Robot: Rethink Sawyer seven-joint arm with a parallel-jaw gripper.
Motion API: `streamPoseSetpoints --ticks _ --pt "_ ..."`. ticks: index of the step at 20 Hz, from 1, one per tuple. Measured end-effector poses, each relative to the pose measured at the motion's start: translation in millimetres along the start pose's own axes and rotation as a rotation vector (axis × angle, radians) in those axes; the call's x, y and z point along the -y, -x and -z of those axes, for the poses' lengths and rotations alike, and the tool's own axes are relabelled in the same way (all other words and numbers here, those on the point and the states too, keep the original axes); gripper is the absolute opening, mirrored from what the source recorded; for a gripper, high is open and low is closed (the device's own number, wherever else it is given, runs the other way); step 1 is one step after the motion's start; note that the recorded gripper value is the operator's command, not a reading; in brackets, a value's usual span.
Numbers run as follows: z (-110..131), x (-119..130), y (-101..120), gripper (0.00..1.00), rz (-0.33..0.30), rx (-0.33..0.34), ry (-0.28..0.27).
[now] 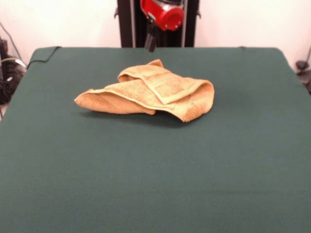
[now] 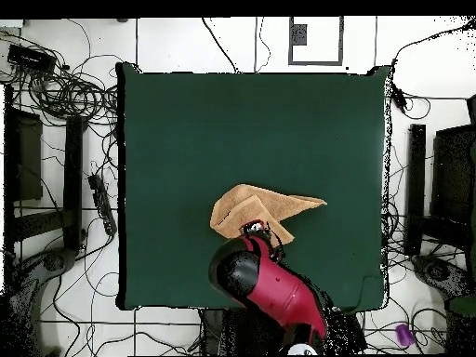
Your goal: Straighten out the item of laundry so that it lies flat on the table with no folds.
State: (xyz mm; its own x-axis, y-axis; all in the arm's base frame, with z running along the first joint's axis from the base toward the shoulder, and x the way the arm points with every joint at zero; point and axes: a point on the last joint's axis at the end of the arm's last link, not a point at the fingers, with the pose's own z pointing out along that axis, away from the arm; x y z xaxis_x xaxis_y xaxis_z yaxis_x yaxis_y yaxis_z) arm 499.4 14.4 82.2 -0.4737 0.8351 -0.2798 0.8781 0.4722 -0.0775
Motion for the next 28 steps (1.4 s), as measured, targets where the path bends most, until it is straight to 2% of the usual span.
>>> streamPoseSetpoints --ticks 3,11,15,16,23,26,28 --pt "1 3 4 0.00 -0.011 -0.012 -0.008" --pt "-5 16 32 0.00 -0.077 -0.016 -0.015" --pt "-15 14 44 0.00 -0.105 -0.011 0.012" --pt "-17 13 46 1.00 -0.109 -0.008 0.020" --pt "-32 3 57 1.00 -0.111 0.055 0.105" --pt "-33 -6 53 1.00 -0.104 0.079 0.138" --pt "-32 -7 50 1.00 -0.099 0.076 0.140"
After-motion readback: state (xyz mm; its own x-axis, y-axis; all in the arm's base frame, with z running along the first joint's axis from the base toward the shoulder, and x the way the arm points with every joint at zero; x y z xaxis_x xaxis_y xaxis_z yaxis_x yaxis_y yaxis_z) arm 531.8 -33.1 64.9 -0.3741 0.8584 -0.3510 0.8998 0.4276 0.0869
